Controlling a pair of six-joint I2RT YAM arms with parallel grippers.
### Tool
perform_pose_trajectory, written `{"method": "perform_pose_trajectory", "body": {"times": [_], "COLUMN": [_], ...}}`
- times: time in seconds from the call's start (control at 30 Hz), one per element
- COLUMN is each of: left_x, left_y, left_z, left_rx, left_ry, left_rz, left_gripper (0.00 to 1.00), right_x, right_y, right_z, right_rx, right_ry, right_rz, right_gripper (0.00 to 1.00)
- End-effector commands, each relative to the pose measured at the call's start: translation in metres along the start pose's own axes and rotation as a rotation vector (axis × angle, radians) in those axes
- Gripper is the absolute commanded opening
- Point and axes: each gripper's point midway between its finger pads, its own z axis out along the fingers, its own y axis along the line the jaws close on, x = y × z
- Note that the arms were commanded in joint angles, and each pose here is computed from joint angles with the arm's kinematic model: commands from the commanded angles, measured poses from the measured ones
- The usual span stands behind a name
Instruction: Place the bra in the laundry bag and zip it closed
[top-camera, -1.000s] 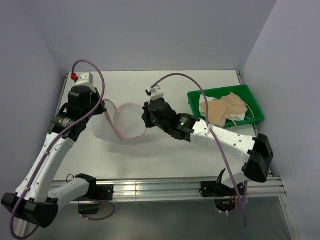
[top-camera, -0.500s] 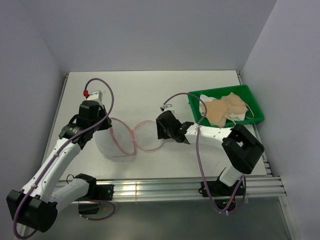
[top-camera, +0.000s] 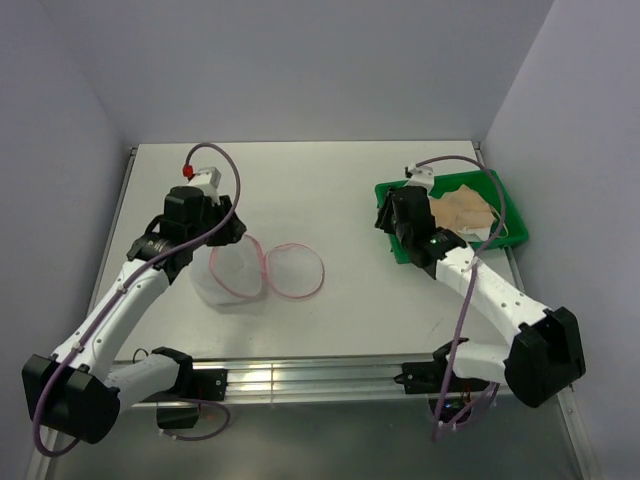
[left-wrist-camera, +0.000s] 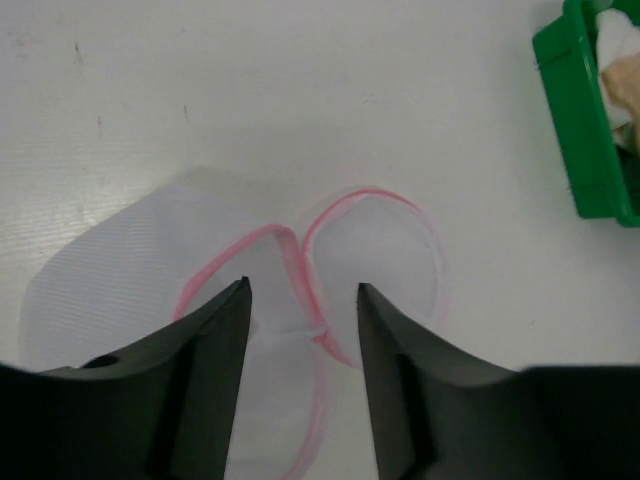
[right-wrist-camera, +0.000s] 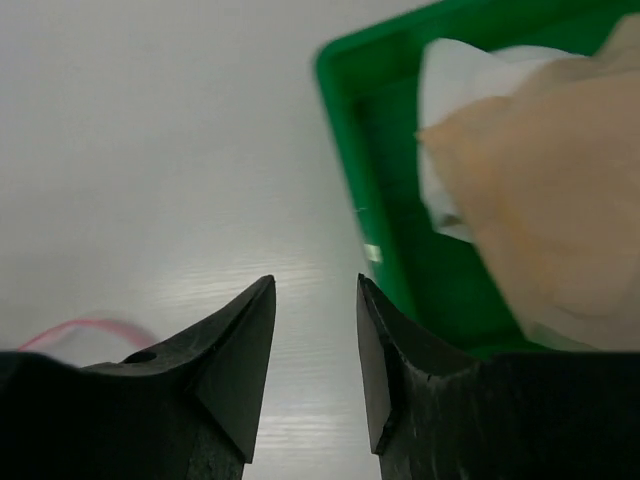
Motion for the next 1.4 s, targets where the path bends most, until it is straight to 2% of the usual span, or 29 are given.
{"method": "perform_pose_trajectory", "body": {"times": [0.0, 0.07, 0.17, 0.43, 0.77, 0.87, 0.97, 1.0, 1.03, 1.37], "left_x": [-0.032, -0.036, -0.043, -0.041, -0.024, -0.023, -0.021, -0.021, -0.021, -0.020], "left_y": [-0.017, -0.022, -0.033, -0.048, -0.042, -0.045, -0.044, -0.044, -0.043, -0.050], "left_z": [-0.013, -0.021, -0.041, -0.080, -0.079, -0.078, -0.077, -0.077, -0.077, -0.076], "left_rx": [0.063, 0.085, 0.144, 0.256, 0.260, 0.277, 0.275, 0.271, 0.270, 0.303], "left_ry": [-0.087, -0.119, -0.169, -0.279, -0.271, -0.263, -0.259, -0.261, -0.260, -0.241], "left_rz": [0.033, 0.027, 0.025, 0.022, 0.047, 0.048, 0.051, 0.048, 0.050, 0.045], "left_gripper": [0.56, 0.60, 0.61, 0.64, 0.63, 0.63, 0.63, 0.63, 0.63, 0.62], "right_x": [0.012, 0.011, 0.012, 0.034, 0.049, 0.052, 0.045, 0.039, 0.034, -0.053], "right_y": [-0.073, -0.089, -0.110, -0.136, -0.140, -0.143, -0.144, -0.141, -0.139, -0.116], "right_z": [0.019, 0.024, 0.031, 0.047, 0.067, 0.069, 0.068, 0.065, 0.062, 0.004], "right_rx": [0.301, 0.375, 0.466, 0.565, 0.593, 0.612, 0.624, 0.618, 0.615, 0.528], "right_ry": [0.076, 0.107, 0.139, 0.258, 0.358, 0.367, 0.350, 0.336, 0.319, 0.042], "right_rz": [-0.112, -0.156, -0.203, -0.257, -0.321, -0.331, -0.330, -0.319, -0.312, -0.178], "right_gripper": [0.45, 0.45, 0.48, 0.46, 0.43, 0.35, 0.16, 0.04, 0.00, 0.00]}}
